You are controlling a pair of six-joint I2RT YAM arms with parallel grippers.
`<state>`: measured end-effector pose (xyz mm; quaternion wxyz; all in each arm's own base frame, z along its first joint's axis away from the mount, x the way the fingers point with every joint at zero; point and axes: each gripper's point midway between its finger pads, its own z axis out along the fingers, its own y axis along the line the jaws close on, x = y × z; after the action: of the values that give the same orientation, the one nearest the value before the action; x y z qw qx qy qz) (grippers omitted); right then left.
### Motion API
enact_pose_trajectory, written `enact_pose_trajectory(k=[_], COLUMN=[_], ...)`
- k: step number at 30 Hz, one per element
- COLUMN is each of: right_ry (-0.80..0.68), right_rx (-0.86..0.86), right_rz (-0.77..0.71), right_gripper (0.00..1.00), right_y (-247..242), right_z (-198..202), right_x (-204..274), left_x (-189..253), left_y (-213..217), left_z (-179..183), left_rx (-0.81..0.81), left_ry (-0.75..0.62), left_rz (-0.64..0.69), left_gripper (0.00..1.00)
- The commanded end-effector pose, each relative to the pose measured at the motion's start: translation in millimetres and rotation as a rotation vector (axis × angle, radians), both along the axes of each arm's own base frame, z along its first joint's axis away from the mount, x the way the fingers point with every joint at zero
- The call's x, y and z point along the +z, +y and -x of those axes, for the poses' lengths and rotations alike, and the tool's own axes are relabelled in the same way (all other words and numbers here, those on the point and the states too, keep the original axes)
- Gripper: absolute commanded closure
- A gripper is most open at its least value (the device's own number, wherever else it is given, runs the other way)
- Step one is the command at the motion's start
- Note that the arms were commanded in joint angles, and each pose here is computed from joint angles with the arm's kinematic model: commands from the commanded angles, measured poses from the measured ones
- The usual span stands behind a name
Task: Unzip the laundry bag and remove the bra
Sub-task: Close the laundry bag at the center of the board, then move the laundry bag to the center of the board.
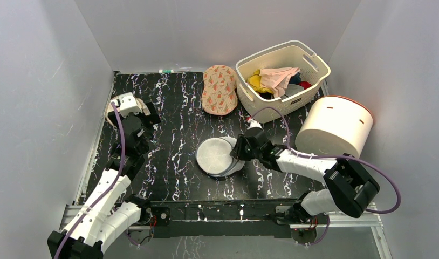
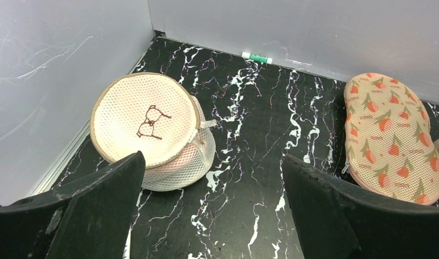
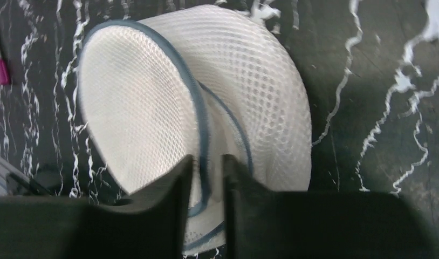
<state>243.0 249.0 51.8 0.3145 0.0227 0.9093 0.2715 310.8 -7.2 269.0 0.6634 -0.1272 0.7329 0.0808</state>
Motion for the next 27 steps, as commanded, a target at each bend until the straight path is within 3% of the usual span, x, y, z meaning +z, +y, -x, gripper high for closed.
enact_pose_trajectory(k=[1,3,9,12,14,18,22,27], right_ry=[-0.111,-0.141,-0.230,-0.225,-0.174,-0.083,-0.019,0.008], right_rx=[0.205,0.241,0.216,0.161,0.150,0.132,0.131,0.217], right_rz=[-0.008,0.007,0.088,0.111,0.106,0.066,0.012,-0.070], right_gripper=[0.64,0.50,0.24,0.07,0.03,0.03,0.14,0.26], right_y=[24.0,23.1,3.1,-7.2,-6.4,7.3,25.7,85.3], right_z=[-5.2,-3.6,-9.5,-16.2,-19.6,-22.7,-21.5,-7.5], right_x=[57.7,75.6,114.8,110.3,96.4,72.6,48.9,35.8], left_x=[4.8,5.2,4.2,4.0,2.1,-6.7,-18.0,-23.7], left_y=[-2.3,-2.8,-6.2,-9.0,-14.5,-31.3,-54.9,-71.0], left_z=[-2.1,-2.3,-3.0,-4.0,-6.4,-15.6,-25.0,-28.2], left_rx=[-0.008,-0.011,-0.029,-0.043,-0.074,-0.160,-0.276,-0.357], left_ry=[-0.012,-0.012,-0.008,-0.006,0.002,0.046,0.116,0.146], left_rz=[0.009,0.010,0.014,0.018,0.015,0.001,-0.003,0.005], left_gripper=[0.02,0.02,0.02,0.02,0.02,0.02,0.02,0.02])
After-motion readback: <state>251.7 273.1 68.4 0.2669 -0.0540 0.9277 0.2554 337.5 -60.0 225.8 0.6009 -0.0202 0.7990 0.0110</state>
